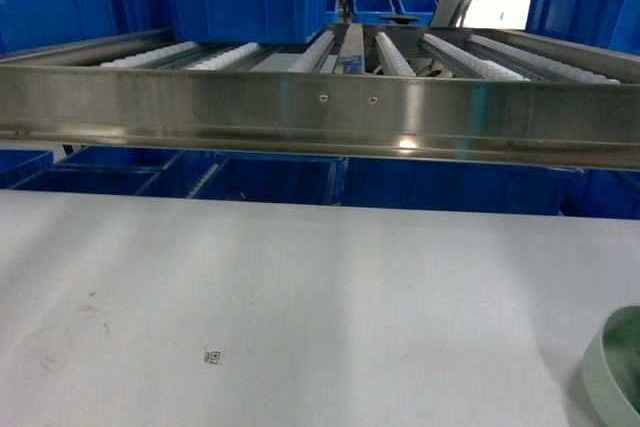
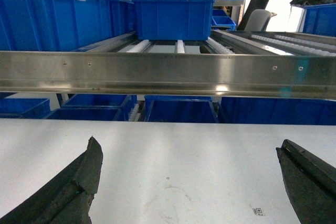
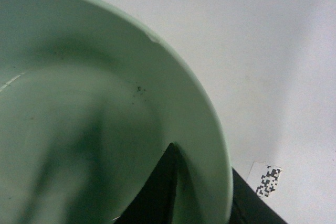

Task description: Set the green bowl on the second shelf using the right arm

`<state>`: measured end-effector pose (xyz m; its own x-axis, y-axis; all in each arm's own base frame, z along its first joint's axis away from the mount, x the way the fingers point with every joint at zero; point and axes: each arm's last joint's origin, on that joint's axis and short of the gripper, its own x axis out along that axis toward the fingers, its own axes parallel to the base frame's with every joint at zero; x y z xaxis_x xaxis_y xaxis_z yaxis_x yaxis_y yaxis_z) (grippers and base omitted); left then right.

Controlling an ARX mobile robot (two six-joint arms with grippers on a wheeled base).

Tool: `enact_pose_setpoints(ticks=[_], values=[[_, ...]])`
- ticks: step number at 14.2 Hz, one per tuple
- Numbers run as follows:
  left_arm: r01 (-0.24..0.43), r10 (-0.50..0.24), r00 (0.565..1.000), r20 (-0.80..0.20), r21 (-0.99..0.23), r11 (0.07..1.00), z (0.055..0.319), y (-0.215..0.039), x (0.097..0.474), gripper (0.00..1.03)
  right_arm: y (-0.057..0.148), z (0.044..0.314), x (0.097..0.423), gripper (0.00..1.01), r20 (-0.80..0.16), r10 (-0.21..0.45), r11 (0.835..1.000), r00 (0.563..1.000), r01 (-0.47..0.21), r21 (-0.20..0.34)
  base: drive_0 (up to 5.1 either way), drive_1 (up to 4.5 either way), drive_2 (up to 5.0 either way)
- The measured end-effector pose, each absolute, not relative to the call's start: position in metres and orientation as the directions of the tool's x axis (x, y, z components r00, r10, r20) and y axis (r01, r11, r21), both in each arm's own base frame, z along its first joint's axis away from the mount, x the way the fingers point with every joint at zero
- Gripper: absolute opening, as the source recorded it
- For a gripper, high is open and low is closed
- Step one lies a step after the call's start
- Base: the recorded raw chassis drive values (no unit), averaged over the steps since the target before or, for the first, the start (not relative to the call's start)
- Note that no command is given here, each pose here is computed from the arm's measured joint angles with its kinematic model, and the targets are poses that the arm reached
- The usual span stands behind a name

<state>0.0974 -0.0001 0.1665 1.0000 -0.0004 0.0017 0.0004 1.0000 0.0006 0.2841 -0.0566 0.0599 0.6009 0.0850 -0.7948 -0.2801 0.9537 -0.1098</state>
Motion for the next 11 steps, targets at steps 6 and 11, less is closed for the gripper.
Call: enact_pose_setpoints(ticks=[6,11], values=[[0.0,0.0,1.0,0.002,0.0,1.0,0.167,0.0,0.097,0.98,-0.046,0.065,0.283,0.02,-0.749,0.106,0.961,0.653,-0.261,-0.091,0.0,0.0,0.0],[0.0,0.0,1.0,0.002,0.0,1.0,0.167,0.0,0.097,0.98,-0.043,0.108,0.279,0.02,-0.627,0.105,0.967,0.772,-0.226,-0.116,0.0,0.0,0.0]])
